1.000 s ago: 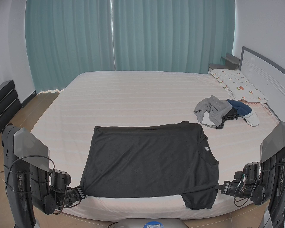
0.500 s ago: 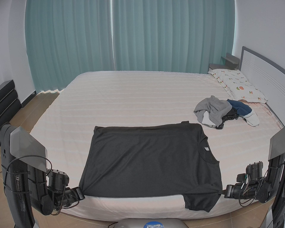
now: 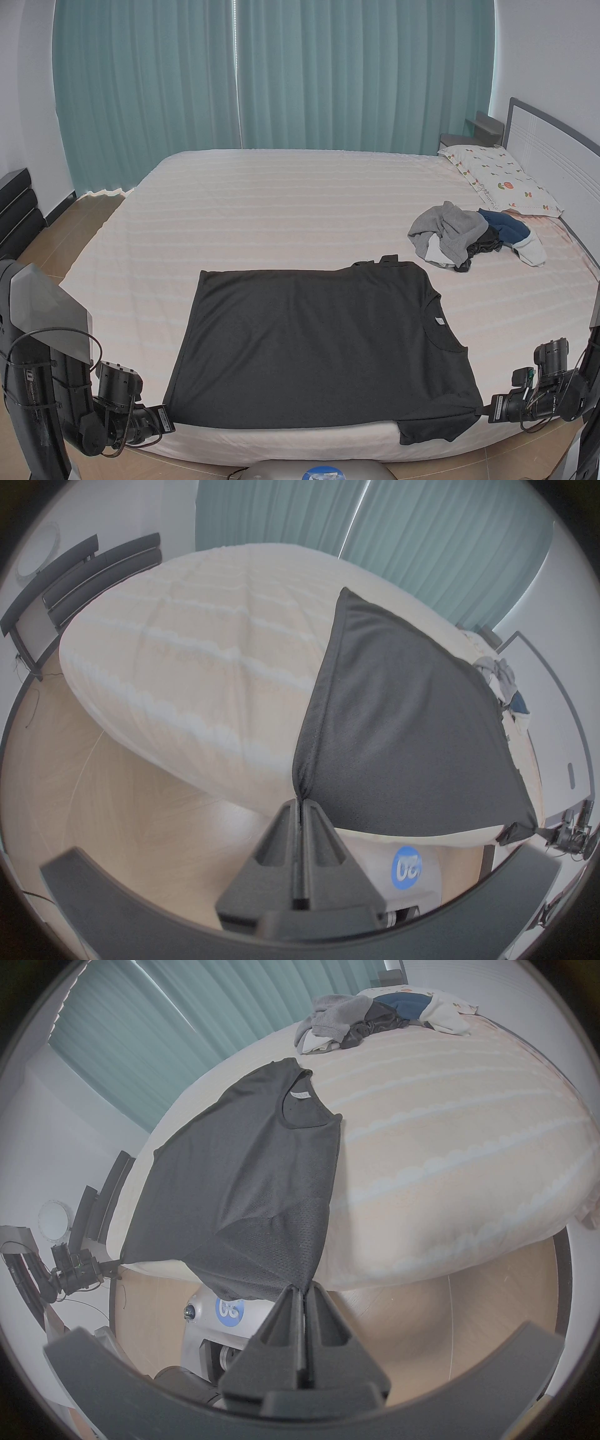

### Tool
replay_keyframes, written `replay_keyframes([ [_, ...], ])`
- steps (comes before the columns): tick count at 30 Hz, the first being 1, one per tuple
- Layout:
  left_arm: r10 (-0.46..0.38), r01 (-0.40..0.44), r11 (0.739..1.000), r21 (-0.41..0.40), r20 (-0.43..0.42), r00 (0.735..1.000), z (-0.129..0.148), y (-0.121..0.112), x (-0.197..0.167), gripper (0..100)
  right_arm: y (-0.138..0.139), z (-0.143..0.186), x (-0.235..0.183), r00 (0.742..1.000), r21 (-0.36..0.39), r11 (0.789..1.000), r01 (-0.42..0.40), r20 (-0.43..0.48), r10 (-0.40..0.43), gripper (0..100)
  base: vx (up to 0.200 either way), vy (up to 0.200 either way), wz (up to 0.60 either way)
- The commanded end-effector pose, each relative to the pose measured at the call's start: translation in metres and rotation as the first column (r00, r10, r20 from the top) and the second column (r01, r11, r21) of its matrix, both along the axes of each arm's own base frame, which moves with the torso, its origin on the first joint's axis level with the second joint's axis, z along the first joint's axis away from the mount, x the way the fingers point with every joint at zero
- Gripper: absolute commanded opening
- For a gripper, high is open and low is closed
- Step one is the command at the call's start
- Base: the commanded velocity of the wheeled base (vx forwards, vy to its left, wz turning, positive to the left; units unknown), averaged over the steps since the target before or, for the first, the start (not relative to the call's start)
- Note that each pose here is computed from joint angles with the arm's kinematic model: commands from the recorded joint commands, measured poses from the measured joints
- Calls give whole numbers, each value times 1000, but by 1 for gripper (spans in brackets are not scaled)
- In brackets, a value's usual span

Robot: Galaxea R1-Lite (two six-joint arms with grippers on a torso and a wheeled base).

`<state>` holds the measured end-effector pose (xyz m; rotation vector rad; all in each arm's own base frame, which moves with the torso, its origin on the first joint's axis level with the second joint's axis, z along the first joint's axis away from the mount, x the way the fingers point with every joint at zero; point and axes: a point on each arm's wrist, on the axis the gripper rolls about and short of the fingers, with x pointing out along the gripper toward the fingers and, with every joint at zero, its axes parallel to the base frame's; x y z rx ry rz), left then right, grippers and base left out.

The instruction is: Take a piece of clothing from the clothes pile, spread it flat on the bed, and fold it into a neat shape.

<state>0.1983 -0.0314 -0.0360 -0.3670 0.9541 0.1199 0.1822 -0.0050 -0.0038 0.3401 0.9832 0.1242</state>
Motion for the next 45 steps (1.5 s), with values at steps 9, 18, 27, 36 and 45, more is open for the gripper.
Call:
replay_keyframes([
  [9,-77,87,994,64,-141,987,9,2,-23,0,-4,13,-19,999,-34,999,-33,-30,32,0,0,0,0],
  [18,-133,156,984,91,-216,967,17,1,-36,0,-3,19,-30,996,-54,996,-66,-57,63,0,0,0,0],
  [27,-189,229,967,112,-292,938,24,-4,-51,0,-2,27,-45,992,-65,993,-93,-92,87,0,0,0,0],
  [36,-194,244,963,115,-337,921,25,-3,-57,0,-1,32,-53,990,-73,991,-109,-99,101,0,0,0,0],
  [45,-157,177,979,105,-174,972,33,-2,-38,0,-1,35,-51,991,-74,989,-124,-62,120,0,0,0,0],
])
